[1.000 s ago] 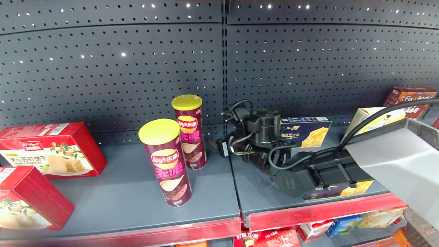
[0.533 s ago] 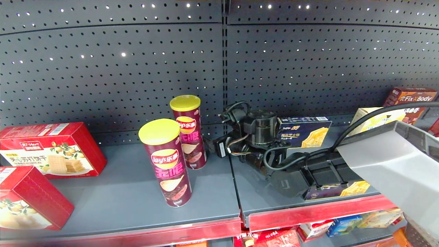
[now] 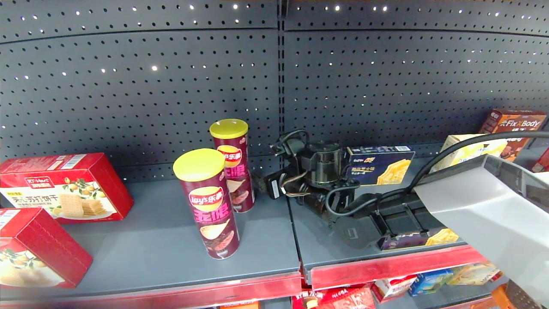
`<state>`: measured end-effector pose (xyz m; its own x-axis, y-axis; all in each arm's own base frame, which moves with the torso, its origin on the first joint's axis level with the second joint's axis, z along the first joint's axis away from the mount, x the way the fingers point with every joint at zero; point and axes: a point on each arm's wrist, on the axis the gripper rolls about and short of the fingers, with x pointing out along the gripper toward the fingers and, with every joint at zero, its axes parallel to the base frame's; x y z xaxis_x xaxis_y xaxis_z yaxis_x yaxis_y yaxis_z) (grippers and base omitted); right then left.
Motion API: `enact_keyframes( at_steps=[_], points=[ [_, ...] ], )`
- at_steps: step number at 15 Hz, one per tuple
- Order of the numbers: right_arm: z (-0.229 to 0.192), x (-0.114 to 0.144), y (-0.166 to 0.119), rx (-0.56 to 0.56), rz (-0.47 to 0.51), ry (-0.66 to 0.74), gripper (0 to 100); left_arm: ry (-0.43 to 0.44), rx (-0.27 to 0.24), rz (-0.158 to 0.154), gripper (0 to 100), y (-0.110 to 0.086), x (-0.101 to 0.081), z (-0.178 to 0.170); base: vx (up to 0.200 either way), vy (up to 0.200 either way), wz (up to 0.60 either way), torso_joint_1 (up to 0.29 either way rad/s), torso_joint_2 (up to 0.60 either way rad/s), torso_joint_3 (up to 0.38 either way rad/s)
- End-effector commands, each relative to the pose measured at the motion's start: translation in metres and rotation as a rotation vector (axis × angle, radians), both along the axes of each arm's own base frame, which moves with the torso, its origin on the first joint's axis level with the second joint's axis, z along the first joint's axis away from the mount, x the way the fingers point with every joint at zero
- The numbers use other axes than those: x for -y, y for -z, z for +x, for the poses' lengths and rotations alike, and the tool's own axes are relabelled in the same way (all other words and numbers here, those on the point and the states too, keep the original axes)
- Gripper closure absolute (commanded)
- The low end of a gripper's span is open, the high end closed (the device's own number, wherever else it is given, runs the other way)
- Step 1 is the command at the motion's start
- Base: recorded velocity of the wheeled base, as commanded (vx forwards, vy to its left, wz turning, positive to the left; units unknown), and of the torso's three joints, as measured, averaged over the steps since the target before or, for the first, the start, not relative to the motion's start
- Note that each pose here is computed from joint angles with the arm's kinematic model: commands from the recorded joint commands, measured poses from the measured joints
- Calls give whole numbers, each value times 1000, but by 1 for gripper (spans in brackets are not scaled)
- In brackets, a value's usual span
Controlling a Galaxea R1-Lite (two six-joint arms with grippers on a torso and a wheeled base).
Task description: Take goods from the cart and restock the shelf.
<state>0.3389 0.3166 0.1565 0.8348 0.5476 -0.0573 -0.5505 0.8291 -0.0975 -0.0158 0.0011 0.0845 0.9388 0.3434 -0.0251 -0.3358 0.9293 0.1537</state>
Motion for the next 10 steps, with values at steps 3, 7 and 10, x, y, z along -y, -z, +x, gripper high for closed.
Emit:
enact_keyframes(
  at_steps=[3, 7, 10],
  points=[
    [-35, 31, -63, 28, 18, 1, 0, -1, -1, 0, 0, 0, 0, 0, 0, 0, 0, 0, 0, 0],
    [-116, 104, -103, 3, -19, 78, 0, -1, -2, 3, 0, 0, 0, 0, 0, 0, 0, 0, 0, 0],
    [-155, 164, -78, -46, -73, 188, 0, -5, -2, 5, 0, 0, 0, 0, 0, 0, 0, 0, 0, 0]
  ],
)
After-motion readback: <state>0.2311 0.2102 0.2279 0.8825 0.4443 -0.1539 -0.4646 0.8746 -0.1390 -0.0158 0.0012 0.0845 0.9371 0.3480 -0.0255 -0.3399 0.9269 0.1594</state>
